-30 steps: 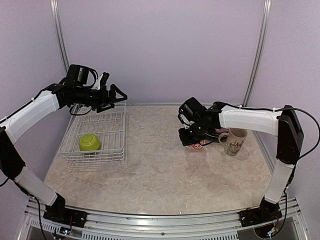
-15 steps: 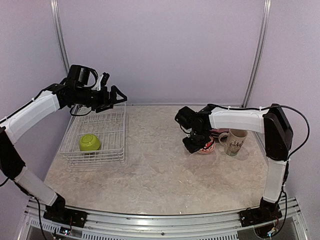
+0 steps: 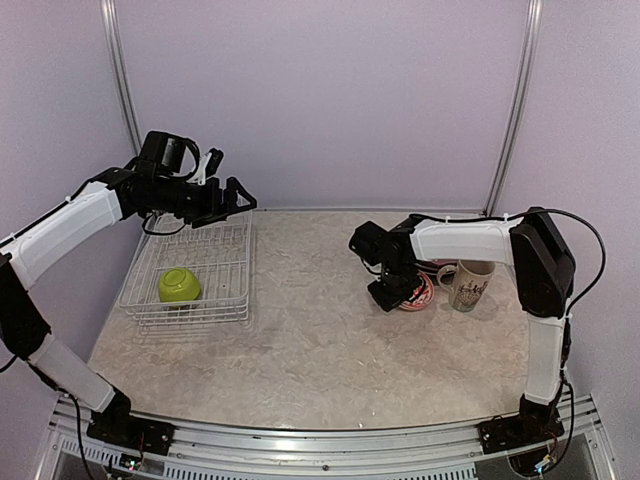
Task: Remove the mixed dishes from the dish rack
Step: Place the bowl at the center of the board.
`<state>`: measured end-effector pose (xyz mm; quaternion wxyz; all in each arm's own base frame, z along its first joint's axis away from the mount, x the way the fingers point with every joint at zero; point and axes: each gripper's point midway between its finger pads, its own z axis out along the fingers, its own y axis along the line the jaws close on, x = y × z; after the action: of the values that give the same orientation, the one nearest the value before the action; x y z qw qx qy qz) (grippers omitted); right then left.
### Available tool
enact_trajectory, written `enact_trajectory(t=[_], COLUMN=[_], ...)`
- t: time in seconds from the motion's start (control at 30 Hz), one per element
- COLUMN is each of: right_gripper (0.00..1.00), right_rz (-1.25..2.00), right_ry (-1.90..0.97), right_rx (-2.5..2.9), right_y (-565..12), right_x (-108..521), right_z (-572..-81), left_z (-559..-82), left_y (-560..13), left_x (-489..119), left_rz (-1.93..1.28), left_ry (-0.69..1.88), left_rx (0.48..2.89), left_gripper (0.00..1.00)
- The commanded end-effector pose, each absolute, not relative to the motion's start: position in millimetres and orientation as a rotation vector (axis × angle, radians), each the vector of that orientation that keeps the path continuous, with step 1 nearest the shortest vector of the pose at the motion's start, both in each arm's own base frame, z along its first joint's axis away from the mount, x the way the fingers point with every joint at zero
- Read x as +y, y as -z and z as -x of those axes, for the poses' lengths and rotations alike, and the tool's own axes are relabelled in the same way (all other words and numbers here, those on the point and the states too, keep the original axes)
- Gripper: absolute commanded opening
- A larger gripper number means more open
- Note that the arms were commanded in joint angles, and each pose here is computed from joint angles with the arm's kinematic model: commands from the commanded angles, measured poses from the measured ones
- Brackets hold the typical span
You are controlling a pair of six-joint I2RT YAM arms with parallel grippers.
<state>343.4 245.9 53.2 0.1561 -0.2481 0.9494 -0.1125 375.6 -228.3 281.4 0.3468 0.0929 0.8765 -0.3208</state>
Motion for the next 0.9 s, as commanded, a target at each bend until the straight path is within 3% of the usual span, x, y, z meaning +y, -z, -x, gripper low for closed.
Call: enact_trajectory(t=[0.0, 0.33, 0.87], right_gripper=[0.04, 0.17, 0.66], right_rz=[0.706, 0.708, 0.650], right_ry=[0.374, 0.397, 0.203], right_rx=[2.699, 2.710, 2.596], right_y=[-52, -43, -116], right_x=[242, 239, 270], right_z=[-353, -351, -340], left_z=[-376, -376, -377], left_y=[-276, -277, -276], left_x=[-229, -225, -220], left_rz=[-0.262, -0.261, -0.254], left_ry=[0.794, 0.730, 0.653], left_rx=[2.293, 2.283, 2.283], left_gripper=[0.97, 0.97, 0.98])
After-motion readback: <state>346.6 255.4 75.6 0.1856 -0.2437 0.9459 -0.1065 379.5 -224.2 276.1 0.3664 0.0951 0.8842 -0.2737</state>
